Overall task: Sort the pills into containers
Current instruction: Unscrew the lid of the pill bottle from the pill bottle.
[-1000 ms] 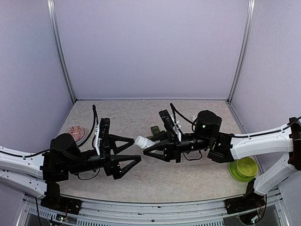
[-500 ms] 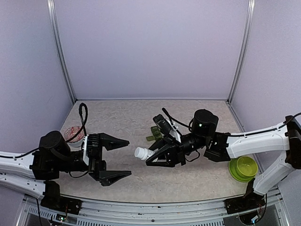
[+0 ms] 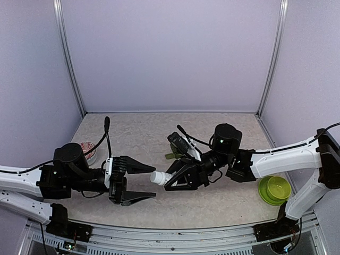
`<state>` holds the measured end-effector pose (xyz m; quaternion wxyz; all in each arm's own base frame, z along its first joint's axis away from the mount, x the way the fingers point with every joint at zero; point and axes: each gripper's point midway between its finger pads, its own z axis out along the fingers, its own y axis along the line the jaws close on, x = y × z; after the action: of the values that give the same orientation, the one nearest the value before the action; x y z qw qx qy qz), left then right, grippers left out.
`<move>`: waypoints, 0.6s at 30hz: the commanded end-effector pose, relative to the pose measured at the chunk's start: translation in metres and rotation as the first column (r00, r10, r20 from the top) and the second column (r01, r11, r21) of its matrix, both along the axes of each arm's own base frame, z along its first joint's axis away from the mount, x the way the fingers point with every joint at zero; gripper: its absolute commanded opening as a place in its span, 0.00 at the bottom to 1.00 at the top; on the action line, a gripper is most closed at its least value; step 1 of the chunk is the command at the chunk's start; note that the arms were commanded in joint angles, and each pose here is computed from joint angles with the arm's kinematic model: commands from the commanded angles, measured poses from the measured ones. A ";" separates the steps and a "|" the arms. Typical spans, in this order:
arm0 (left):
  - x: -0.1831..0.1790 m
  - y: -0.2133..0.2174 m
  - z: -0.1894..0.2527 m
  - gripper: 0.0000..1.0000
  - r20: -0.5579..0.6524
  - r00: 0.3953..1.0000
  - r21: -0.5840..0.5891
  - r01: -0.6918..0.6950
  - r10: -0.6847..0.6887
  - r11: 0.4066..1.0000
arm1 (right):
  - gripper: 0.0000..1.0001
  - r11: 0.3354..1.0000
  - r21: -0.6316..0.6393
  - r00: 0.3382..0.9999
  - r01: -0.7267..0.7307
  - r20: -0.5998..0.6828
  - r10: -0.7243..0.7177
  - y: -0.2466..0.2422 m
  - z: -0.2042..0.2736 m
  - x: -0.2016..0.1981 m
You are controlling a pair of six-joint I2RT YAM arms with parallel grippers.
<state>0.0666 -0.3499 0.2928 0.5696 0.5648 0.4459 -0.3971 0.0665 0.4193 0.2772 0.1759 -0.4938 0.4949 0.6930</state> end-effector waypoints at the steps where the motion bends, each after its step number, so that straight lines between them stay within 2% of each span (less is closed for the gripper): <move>1: -0.004 -0.002 0.005 0.60 0.014 1.000 -0.005 0.022 -0.022 1.000 | 0.14 0.999 0.017 0.999 -0.044 0.006 0.044 -0.001 0.004 -0.009; 3: -0.003 -0.002 0.004 0.54 0.013 1.000 -0.002 0.019 -0.019 1.000 | 0.14 0.999 0.012 0.999 -0.045 0.006 0.045 0.000 0.002 -0.008; 9: 0.000 -0.003 0.006 0.43 0.005 1.000 -0.003 0.000 0.000 1.000 | 0.14 0.999 0.008 0.999 -0.042 0.007 0.042 0.002 0.000 -0.007; 12: 0.002 -0.006 0.005 0.34 -0.007 1.000 0.003 -0.006 0.006 1.000 | 0.14 0.999 0.006 0.999 -0.031 0.014 0.031 0.002 0.000 -0.006; 15: 0.004 -0.010 0.003 0.16 -0.029 1.000 0.017 -0.010 0.011 1.000 | 0.14 1.000 0.003 1.000 -0.016 0.024 0.016 0.003 -0.001 -0.004; 18: 0.005 -0.014 0.000 0.12 -0.051 0.999 0.026 -0.012 0.013 1.000 | 0.14 1.000 -0.011 0.999 0.009 0.039 -0.009 0.004 -0.004 -0.001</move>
<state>0.0705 -0.3553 0.2884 0.5622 0.5654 0.4583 -0.3926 0.0598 0.4169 0.2693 0.1569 -0.5088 0.4888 0.6911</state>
